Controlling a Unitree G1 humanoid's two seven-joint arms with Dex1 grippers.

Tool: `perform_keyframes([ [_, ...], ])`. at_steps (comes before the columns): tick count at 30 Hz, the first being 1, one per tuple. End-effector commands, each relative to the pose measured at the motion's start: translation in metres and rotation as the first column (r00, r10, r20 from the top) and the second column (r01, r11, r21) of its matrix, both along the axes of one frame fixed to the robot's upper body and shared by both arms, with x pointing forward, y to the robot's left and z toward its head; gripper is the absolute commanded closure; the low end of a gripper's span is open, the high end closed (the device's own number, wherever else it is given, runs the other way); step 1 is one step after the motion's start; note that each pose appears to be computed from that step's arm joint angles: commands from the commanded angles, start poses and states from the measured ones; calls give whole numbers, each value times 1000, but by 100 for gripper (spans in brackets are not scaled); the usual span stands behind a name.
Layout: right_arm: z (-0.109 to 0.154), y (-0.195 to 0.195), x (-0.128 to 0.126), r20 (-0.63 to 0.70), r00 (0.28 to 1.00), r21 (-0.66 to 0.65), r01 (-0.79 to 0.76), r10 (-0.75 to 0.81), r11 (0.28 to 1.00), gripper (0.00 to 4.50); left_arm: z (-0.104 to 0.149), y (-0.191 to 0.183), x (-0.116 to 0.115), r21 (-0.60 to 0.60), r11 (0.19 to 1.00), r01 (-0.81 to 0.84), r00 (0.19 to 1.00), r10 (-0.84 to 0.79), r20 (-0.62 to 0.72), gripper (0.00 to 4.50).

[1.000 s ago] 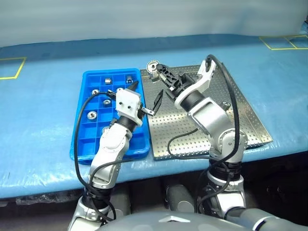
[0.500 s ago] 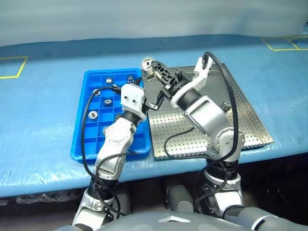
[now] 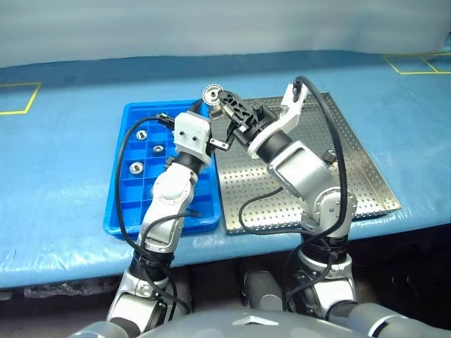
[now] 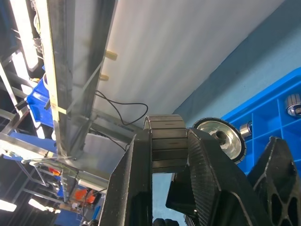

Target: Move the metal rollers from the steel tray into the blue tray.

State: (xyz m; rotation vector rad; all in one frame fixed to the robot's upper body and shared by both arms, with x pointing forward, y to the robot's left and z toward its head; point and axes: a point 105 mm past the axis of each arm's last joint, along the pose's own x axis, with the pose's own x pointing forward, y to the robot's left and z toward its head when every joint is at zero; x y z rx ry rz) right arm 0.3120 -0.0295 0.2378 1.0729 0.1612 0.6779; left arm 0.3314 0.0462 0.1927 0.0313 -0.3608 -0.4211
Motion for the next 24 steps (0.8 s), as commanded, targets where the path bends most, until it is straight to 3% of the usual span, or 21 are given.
perform_keyframes([
  [1,14,-2,-7,58,998,30,-8,6,1000,380,18,0,-3,-26,1000,-1,997,3,72,0],
  [2,14,-2,-7,57,998,30,-7,5,1000,380,18,0,-3,-27,1000,0,997,2,71,0],
  [5,14,-2,-7,59,998,29,-6,4,1000,380,16,-1,-2,-30,1000,1,998,0,61,60],
  [12,15,-2,-8,65,998,22,-5,4,1000,380,15,0,-1,-33,999,1,998,1,59,283],
  [19,14,-2,-7,68,998,12,-2,1,1000,380,12,3,1,-25,1000,-13,999,14,45,284],
  [24,10,-12,-3,77,995,-45,73,-69,996,380,-3,14,11,6,998,-61,998,61,-26,284],
])
